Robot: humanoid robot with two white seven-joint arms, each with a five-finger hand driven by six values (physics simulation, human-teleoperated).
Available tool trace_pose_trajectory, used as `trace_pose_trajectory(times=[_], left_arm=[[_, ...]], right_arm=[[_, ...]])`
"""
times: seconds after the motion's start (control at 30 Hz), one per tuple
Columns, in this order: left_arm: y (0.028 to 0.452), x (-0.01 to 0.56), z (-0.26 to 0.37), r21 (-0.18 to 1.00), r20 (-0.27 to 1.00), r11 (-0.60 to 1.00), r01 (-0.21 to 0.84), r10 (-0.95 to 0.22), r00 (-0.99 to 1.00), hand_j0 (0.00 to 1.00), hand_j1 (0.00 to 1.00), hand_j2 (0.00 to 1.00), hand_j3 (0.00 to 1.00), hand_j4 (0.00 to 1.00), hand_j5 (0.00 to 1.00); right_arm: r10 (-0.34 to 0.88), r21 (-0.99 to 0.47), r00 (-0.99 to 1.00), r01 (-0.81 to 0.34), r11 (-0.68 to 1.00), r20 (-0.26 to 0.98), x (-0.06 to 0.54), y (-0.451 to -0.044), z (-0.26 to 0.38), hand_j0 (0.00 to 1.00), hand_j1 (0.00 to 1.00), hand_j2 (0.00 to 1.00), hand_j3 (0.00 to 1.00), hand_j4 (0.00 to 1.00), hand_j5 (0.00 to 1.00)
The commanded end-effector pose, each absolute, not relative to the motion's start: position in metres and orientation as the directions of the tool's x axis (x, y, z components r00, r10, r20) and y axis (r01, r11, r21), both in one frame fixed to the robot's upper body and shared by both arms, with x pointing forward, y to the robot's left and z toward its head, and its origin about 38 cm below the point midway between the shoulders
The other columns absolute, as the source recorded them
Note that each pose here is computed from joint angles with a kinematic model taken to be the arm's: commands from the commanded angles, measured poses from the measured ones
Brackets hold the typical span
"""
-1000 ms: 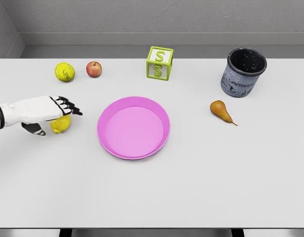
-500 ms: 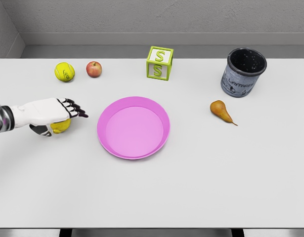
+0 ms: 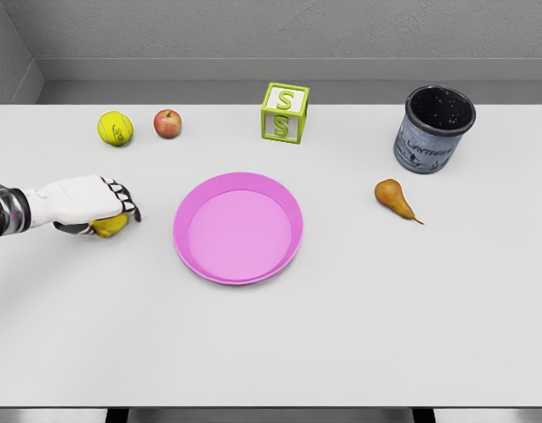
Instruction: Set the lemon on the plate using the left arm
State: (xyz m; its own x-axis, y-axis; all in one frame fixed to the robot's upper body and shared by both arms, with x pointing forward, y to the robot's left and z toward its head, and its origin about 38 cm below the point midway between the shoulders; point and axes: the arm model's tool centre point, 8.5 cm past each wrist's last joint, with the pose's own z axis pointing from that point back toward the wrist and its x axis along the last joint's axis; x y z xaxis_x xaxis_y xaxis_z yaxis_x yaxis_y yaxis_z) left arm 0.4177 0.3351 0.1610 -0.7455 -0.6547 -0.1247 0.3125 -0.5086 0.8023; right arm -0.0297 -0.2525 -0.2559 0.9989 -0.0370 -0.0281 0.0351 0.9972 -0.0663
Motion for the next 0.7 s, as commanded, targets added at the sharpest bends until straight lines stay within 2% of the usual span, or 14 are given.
trace_pose_trajectory(times=[0.0, 0.2, 0.67], left_arm=[[0.335, 0.418, 0.162, 0.803, -0.126, -0.508, 0.312, -0.655, -0.745, 0.55, 0.55, 0.55, 0.55, 0.55, 0.55], [0.332, 0.417, 0.164, 0.815, -0.11, -0.491, 0.309, -0.654, -0.749, 0.51, 0.51, 0.51, 0.51, 0.51, 0.51], [0.318, 0.421, 0.19, 0.88, -0.032, -0.382, 0.283, -0.642, -0.766, 0.51, 0.51, 0.51, 0.51, 0.51, 0.51]], right_arm=[[-0.038, -0.066, 0.999, 0.036, 0.997, -0.028, -0.03, -0.252, -0.256, 1.0, 1.0, 1.0, 1.0, 1.0, 1.0], [-0.038, -0.066, 0.999, 0.036, 0.997, -0.028, -0.03, -0.252, -0.256, 1.0, 1.0, 1.0, 1.0, 1.0, 1.0], [-0.038, -0.066, 0.999, 0.036, 0.997, -0.028, -0.03, -0.252, -0.256, 1.0, 1.0, 1.0, 1.0, 1.0, 1.0]])
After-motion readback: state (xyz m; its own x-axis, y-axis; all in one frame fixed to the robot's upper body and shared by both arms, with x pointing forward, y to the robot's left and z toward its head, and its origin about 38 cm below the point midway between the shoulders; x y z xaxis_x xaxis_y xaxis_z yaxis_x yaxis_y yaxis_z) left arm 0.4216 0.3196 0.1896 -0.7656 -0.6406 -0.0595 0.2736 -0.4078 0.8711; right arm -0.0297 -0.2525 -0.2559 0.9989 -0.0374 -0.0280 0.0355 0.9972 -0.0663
